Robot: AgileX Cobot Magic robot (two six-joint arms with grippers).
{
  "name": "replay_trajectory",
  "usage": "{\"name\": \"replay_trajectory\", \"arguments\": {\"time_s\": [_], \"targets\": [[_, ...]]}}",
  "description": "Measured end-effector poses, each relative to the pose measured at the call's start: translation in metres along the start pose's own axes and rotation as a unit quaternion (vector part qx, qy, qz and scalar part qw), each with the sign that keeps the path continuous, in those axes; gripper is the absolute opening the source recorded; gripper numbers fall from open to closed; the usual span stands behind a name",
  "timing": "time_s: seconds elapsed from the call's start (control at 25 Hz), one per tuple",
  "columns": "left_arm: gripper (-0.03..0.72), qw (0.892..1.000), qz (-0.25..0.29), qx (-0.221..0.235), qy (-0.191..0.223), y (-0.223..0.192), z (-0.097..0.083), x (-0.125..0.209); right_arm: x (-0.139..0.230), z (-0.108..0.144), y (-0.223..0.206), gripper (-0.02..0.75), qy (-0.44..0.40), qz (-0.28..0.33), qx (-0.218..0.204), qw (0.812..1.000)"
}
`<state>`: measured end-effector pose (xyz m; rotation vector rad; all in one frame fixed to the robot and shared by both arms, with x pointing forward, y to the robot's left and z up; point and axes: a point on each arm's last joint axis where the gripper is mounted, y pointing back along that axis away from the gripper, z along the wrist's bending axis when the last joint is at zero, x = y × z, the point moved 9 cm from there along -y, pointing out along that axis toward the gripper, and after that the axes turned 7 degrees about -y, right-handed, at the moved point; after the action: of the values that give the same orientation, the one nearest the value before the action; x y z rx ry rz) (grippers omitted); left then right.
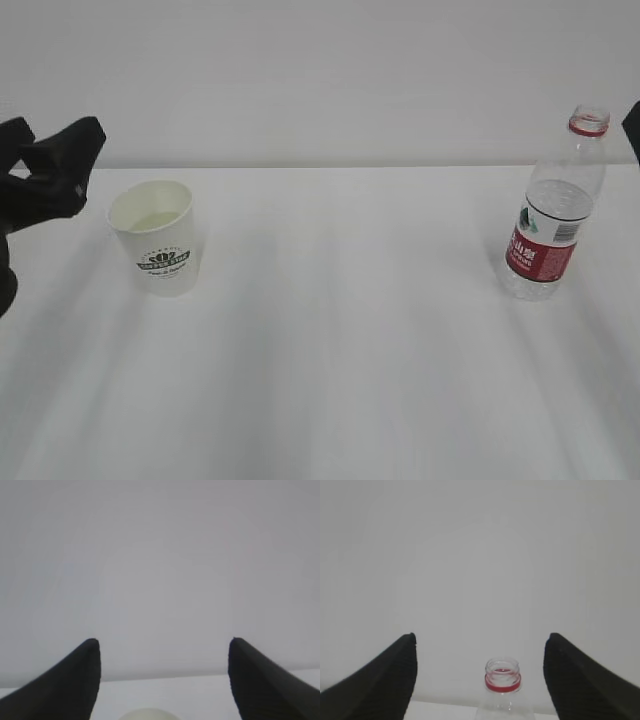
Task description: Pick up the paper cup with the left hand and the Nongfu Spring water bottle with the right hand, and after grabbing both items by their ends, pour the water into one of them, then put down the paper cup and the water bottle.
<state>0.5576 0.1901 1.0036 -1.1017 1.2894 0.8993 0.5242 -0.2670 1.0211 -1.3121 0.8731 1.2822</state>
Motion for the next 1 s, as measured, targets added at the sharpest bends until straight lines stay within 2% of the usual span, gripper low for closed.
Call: {"name": "replay_trajectory", "arguments": {"time_s": [0.4, 1.0], "targets": [[0.580, 1.000, -0.008, 0.007, 0.012, -0.006, -0.004, -0.032, -0.027, -0.002, 0.001, 0.593, -0.006, -0.030, 0.015, 0.999], [0.579, 0.999, 0.005, 0.027, 0.025, 0.007, -0.011, -0.080, -0.110, 0.003, -0.001, 0.593, 0.018, -0.062, 0.031, 0.997]]}}
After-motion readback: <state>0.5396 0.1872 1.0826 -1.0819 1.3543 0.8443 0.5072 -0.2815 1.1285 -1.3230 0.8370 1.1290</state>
